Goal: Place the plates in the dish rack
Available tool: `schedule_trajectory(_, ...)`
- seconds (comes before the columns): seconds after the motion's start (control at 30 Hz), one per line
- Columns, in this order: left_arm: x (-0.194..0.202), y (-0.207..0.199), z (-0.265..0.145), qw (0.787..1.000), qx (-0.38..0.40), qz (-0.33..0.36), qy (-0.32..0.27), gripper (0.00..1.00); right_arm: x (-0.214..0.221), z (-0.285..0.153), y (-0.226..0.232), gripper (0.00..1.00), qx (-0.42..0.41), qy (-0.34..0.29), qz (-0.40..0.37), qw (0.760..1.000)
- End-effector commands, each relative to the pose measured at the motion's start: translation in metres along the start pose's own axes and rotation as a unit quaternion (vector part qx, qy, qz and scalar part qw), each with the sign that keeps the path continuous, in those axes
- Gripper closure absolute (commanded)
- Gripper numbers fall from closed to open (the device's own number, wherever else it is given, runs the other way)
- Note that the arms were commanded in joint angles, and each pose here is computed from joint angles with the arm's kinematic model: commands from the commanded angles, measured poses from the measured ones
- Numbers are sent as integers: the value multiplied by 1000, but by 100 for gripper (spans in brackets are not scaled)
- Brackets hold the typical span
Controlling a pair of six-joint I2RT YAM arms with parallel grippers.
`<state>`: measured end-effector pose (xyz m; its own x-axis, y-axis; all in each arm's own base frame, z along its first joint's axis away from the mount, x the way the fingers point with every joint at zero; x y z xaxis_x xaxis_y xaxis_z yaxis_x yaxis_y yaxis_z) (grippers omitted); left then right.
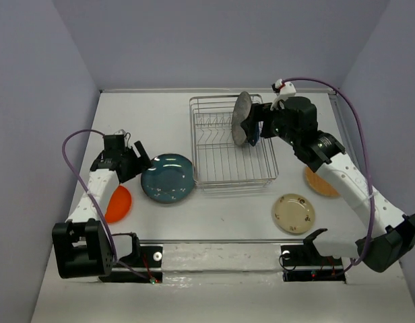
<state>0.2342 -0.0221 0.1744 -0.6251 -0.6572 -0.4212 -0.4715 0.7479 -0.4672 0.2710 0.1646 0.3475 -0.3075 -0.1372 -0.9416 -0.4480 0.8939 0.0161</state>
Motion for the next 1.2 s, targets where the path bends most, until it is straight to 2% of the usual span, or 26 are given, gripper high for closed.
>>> schedule_trajectory(0.0, -9, 0, 9, 1000, 4, 4, 10, 13, -11, -12, 9, 6, -55, -48, 12, 997)
schedule_trajectory(0.17, -4, 17, 30, 999, -18, -24, 30, 16, -11, -17, 11, 6, -64, -53, 13, 996)
schedule_trajectory(0.27, 4, 22, 43, 997, -16, -27, 64, 19, -12, -19, 12, 6, -72, -57, 14, 996)
schedule_trajectory(0.4, 8, 23, 50, 997, -6, -31, 74, 27, -9, -20, 13, 6, -78, -55, 17, 995)
schedule_trajectory(0.63, 30, 39, 67, 992, -1, -48, 116, 32, -5, -17, 15, 7, -85, -51, 25, 995)
schedule_trajectory(0.77, 31, 39, 67, 992, 5, -53, 116, 49, -2, -17, 15, 7, -83, -48, 29, 995)
schedule_trajectory(0.8, 31, 41, 68, 991, 2, -55, 119, 62, -3, -17, 15, 7, -82, -50, 32, 995)
schedule_trajectory(0.87, 29, 41, 68, 992, 1, -55, 115, 77, 0, -16, 15, 7, -82, -48, 34, 995)
schedule_trajectory(0.9, 26, 43, 67, 992, -3, -57, 108, 93, 1, -16, 15, 7, -82, -46, 36, 995)
schedule_trajectory(1.07, 15, 45, 58, 995, -9, -63, 72, 95, 3, -16, 16, 7, -84, -46, 39, 995)
schedule_trajectory(1.17, 3, 42, 44, 998, -3, -64, 23, 95, 5, -15, 18, 7, -94, -41, 42, 994)
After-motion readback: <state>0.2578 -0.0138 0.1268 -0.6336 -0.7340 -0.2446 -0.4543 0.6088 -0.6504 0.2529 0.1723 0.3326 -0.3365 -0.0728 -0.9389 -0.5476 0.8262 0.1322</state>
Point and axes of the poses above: each gripper's point midway between its finger pads, its own z axis out along the fingers, its own y axis along the line the jaws close on, x = y × z, the point moved 9 cm from there along -z, back along the fingers, and after that the axes turned 14 degrees about -z, right-handed, at the moved point
